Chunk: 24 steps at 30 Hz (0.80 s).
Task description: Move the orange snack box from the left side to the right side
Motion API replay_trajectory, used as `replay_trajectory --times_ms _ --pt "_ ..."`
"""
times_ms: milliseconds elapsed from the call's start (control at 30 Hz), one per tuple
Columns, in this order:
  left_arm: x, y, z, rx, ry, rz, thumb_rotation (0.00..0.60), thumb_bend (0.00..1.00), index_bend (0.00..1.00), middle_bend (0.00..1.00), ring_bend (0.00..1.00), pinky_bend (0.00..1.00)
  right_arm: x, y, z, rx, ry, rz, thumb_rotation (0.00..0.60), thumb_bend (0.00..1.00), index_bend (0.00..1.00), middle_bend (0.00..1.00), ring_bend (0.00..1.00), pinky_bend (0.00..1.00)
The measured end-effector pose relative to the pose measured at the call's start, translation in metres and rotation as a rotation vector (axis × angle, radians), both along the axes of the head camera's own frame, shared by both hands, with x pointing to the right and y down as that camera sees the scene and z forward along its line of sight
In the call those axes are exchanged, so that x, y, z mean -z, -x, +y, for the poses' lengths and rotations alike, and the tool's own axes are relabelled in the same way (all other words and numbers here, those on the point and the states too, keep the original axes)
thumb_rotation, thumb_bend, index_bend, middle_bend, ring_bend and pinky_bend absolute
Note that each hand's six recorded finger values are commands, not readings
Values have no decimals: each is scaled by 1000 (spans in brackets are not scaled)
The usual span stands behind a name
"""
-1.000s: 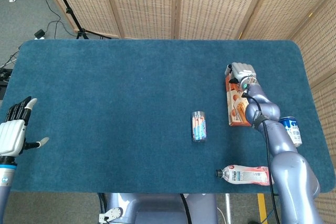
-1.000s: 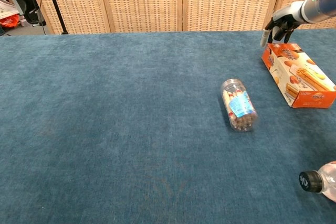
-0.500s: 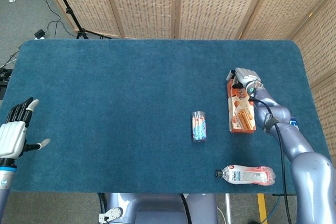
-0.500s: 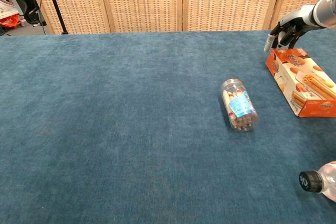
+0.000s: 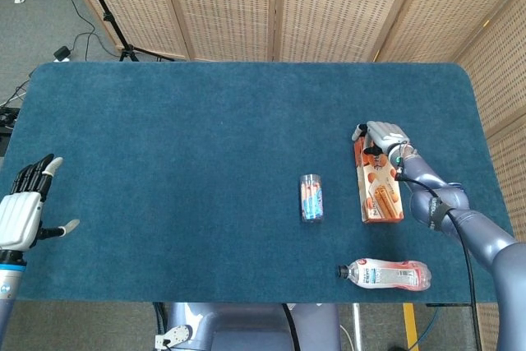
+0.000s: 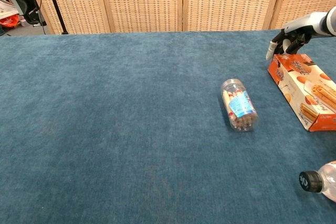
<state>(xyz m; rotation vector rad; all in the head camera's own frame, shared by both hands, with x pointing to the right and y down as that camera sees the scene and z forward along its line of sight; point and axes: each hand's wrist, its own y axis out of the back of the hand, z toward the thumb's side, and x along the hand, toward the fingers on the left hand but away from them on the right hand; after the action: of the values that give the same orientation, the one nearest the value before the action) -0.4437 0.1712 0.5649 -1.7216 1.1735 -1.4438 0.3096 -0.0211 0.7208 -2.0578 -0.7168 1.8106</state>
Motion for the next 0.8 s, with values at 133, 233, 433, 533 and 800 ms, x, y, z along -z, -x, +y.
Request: replay_trajectory --times_ms 133,233,433,533,800 --pt "0 -1 1 -4 0 1 600 8 0 0 0 0 7 0 8 22 -19 -2 600 1000 323 301 167 239" --pt "1 -2 1 -7 -1 3 600 8 0 0 0 0 12 -1 14 36 -33 -2 600 1000 323 301 167 239" --pt "3 -3 3 -11 -8 9 600 8 0 0 0 0 21 -1 33 49 -44 -19 600 1000 323 301 167 239" --pt "3 -4 3 -13 -7 11 600 8 0 0 0 0 25 -2 44 66 -48 -18 600 1000 323 300 167 239" --pt "4 -5 4 -18 -12 15 600 7 0 0 0 0 38 -6 63 126 -45 19 600 1000 323 293 167 240"
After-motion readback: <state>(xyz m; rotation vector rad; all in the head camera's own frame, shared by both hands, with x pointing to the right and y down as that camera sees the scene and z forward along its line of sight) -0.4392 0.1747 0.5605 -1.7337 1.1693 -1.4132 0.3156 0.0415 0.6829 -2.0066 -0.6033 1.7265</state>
